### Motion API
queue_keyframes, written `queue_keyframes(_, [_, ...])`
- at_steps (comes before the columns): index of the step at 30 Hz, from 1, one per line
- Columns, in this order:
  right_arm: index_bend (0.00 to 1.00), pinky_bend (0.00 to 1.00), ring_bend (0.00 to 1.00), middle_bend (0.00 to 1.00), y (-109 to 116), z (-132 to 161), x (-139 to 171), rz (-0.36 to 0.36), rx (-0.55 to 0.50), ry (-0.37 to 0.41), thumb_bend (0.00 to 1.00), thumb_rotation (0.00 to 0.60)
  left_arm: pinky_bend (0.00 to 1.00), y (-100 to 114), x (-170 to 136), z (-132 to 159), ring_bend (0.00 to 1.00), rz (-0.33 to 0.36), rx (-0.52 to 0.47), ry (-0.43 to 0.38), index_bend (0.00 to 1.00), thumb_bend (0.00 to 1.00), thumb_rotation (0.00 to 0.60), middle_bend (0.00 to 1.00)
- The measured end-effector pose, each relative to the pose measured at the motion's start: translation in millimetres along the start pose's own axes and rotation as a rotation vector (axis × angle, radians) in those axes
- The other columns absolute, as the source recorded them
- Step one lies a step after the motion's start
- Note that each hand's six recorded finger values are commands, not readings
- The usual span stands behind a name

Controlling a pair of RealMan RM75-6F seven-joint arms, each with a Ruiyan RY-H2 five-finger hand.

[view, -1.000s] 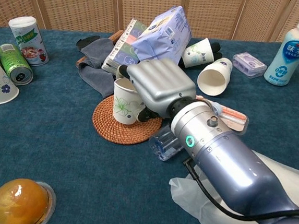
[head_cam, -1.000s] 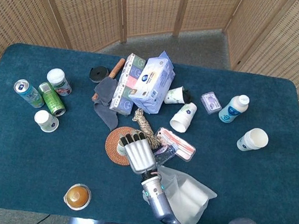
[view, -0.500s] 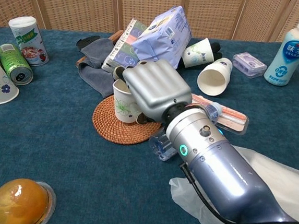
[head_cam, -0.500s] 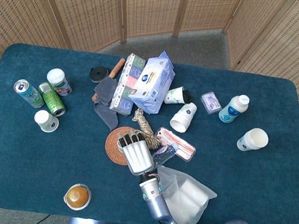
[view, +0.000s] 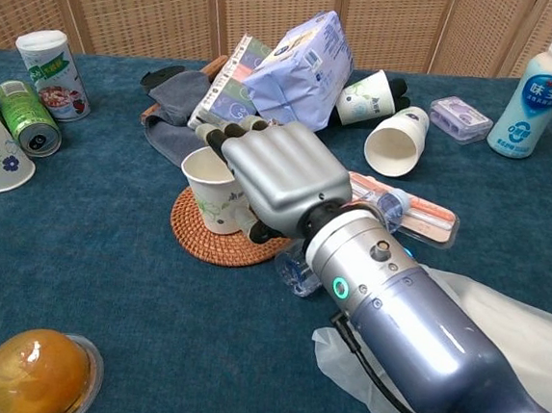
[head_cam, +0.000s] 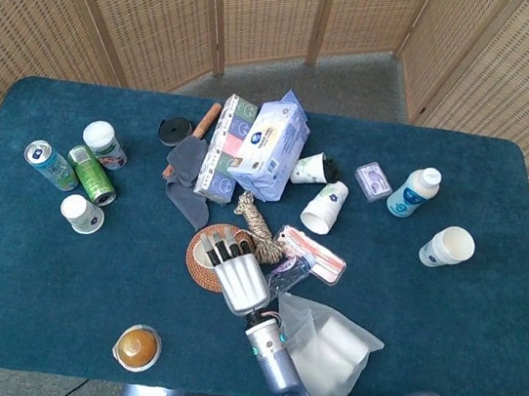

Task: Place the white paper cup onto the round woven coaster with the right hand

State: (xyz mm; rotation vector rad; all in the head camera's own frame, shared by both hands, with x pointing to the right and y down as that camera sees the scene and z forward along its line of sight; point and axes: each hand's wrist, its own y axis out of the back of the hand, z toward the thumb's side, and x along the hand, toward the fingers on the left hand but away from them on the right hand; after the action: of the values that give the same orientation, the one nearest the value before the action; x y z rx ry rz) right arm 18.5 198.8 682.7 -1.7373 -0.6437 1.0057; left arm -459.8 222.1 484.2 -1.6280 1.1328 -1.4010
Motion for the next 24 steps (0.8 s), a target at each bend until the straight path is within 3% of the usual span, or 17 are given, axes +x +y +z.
queue_keyframes(6, [0.0,0.27,0.02,0.01,3.8,-0.3,1.9,0.002,-0.004,0.003,0.46,0.6,0.0,0.2,-0.2,-0.1,0.0,0.0,-0.002,0.001,0.0,0.35,0.6,0.0])
queue_keyframes(13, [0.0,0.24,0.0,0.0,15.1,-5.7,7.2,-0.011,-0.007,0.008,0.45,0.6,0.0,0.9,0.0,-0.6,0.0,0.001,-0.007,0.001,0.0,0.35,0.6,0.0])
queue_keyframes(24, [0.0,0.24,0.0,0.0,59.0,-46.4,27.5,-0.115,-0.01,0.022,0.45,0.6,0.0,2.6,-0.2,-0.6,0.0,0.006,-0.009,0.002,0.0,0.35,0.6,0.0])
